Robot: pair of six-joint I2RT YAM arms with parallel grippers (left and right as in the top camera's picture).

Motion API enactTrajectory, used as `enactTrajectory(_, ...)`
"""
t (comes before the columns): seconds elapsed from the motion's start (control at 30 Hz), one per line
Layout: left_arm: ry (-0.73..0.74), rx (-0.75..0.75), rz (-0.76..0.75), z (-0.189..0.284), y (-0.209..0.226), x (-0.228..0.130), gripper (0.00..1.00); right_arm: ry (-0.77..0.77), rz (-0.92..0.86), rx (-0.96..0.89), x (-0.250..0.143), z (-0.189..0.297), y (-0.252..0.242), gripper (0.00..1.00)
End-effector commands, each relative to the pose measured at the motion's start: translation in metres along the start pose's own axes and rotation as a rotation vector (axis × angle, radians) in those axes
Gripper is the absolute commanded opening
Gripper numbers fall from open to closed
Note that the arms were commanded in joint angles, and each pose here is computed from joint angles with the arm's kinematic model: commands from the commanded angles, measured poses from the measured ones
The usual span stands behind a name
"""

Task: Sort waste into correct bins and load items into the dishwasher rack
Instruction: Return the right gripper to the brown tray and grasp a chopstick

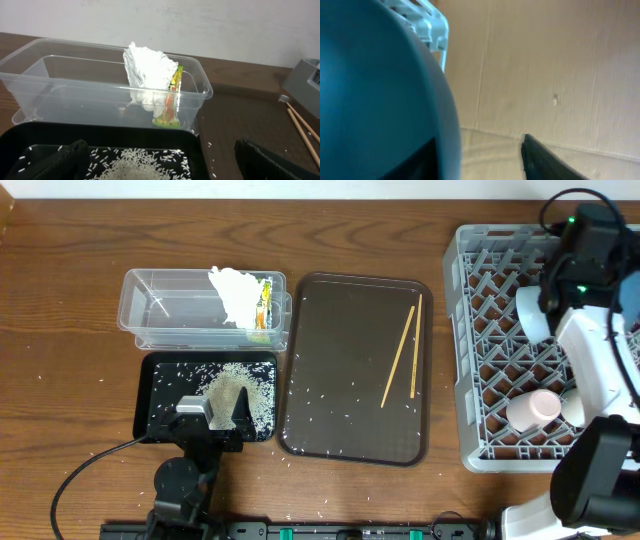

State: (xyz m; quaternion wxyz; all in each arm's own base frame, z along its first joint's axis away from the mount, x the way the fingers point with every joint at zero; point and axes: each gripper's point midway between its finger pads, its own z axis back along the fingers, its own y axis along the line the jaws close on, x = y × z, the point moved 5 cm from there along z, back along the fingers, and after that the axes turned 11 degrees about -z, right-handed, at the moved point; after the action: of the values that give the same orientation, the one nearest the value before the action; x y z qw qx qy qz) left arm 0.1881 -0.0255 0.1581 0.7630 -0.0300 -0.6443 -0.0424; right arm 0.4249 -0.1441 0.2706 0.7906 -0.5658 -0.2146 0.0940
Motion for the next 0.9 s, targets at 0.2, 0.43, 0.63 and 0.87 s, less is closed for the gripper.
enactTrajectory(0.2, 0.029, 0.006, 0.003, -0.003, 0.001, -0.013, 0.95, -0.096, -0.083, 0.013, 0.033, 0.041, 0.016, 0.71)
enactTrajectory(0.43, 0.029, 0.006, 0.003, -0.003, 0.001, -0.013, 0.95, -0.25, -0.209, 0.054, 0.059, 0.095, 0.009, 0.8)
enactTrajectory(0.63, 0.029, 0.006, 0.003, -0.003, 0.001, -0.013, 0.95, -0.36, -0.358, 0.251, 0.07, 0.159, 0.034, 0.93)
enactTrajectory(0.87, 0.029, 0.006, 0.003, -0.003, 0.001, -0.013, 0.95, -0.169, -0.55, 1.005, 0.045, 0.248, 0.134, 0.81)
